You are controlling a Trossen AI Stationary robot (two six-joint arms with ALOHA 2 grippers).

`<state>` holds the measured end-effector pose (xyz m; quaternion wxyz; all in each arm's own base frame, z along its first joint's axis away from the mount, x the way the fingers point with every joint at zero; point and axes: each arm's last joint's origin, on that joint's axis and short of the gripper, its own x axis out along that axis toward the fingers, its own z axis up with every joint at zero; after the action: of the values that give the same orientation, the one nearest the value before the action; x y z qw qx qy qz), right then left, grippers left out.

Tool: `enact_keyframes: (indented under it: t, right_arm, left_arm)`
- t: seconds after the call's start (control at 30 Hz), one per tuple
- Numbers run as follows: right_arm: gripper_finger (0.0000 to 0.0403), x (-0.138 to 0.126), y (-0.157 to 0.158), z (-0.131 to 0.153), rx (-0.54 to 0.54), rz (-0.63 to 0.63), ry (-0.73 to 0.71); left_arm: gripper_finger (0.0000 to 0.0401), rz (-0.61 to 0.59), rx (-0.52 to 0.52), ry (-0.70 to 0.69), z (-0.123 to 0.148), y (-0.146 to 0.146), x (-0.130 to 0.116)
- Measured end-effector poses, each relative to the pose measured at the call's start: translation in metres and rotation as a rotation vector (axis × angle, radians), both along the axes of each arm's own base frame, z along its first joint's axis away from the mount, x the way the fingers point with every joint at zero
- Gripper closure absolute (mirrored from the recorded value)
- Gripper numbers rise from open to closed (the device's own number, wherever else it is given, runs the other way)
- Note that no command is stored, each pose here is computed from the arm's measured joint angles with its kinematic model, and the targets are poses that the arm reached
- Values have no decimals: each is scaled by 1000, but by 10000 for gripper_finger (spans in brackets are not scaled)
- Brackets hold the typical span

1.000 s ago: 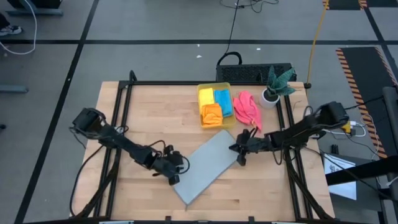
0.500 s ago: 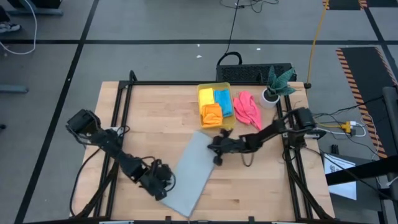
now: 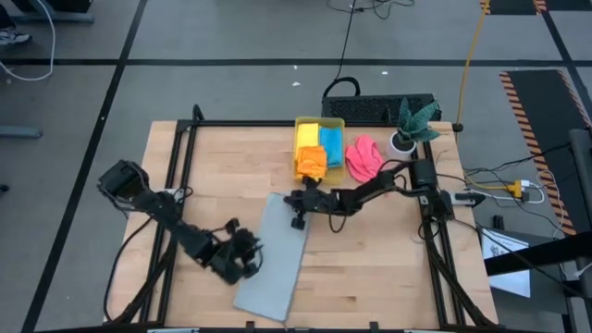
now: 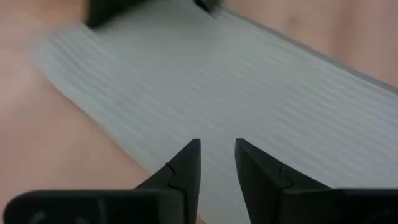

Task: Fold microfiber towels
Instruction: Fold the gray microfiber towel

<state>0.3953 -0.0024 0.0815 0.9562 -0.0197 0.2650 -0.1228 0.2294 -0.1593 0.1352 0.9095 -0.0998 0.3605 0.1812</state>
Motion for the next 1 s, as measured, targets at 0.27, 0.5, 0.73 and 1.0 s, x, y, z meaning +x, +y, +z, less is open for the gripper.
enact_keyframes:
  t: [0.27, 0.5, 0.73, 1.0]
  right_arm:
    - [403, -31, 33, 43, -114, -17, -86]
    - [403, -88, 86, 63, -5, 124, -147]
    - [403, -127, 111, 51, 52, 227, -197]
    - [403, -136, 110, 46, 75, 231, -220]
  left_arm:
    - [300, 110, 150, 64, -1, 64, 35]
    - [300, 86, 121, 41, 5, 117, 62]
    - [300, 78, -50, 109, -11, 159, 71]
    - [300, 377, 126, 376, -31, 158, 27]
